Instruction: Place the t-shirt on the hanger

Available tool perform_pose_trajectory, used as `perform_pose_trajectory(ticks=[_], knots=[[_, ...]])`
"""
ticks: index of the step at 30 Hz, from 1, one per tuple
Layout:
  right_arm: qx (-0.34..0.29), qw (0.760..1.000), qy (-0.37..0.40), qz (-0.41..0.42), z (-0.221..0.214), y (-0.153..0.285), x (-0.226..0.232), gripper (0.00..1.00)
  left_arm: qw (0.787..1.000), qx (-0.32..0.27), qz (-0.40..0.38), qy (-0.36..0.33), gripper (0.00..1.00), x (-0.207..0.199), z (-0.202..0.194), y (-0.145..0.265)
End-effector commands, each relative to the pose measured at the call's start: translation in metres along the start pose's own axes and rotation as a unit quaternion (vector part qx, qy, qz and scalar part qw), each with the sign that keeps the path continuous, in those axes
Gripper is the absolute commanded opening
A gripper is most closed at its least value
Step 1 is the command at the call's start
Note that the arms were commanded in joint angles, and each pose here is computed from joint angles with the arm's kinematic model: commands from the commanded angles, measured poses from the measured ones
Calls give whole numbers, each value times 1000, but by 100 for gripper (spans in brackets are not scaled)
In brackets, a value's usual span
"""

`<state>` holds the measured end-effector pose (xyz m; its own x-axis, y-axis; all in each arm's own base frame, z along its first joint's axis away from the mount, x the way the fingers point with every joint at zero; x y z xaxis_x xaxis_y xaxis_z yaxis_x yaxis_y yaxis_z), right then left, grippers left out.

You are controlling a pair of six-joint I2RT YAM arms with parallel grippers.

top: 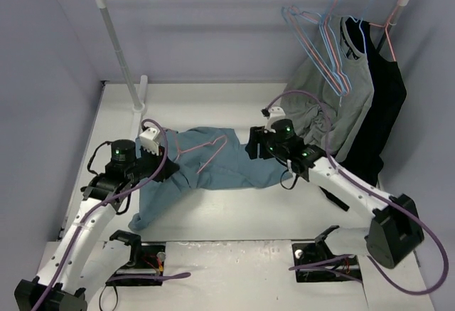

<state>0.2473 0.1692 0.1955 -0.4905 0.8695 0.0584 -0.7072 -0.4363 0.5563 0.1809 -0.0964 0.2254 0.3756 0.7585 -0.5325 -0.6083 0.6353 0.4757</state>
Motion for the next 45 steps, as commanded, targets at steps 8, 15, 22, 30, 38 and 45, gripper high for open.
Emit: perform_pose_trajectory(ticks=[8,15,22,30,38,45], knots=[[21,994,-101,20,8,-54,91,59,983,-110,128,77,0,9,2,26],[5,990,-112,80,25,-79,130,58,976,-101,144,130,0,12,-6,25],[24,991,-102,86,25,-109,148,59,975,-89,142,145,0,12,-17,26],[56,992,-70,88,15,-132,165,59,977,-90,132,142,0,10,-18,28],[122,988,-30,87,-18,-131,168,58,980,-92,124,127,0,7,-14,30],[124,991,-3,47,-27,-122,154,25,984,-99,110,103,0,3,-7,33]])
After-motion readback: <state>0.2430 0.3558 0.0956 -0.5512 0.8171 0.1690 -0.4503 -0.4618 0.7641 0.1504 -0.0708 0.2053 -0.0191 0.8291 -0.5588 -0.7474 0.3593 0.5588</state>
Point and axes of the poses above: each gripper's point midway between its finger pads, its own y axis back along the fingers, its own x axis along the line the jaws close on, z = x × y, the point moved 8 cm from there along y, back along the fingers, and after that the axes turned 13 degrees about y, right-handed, at the moved point
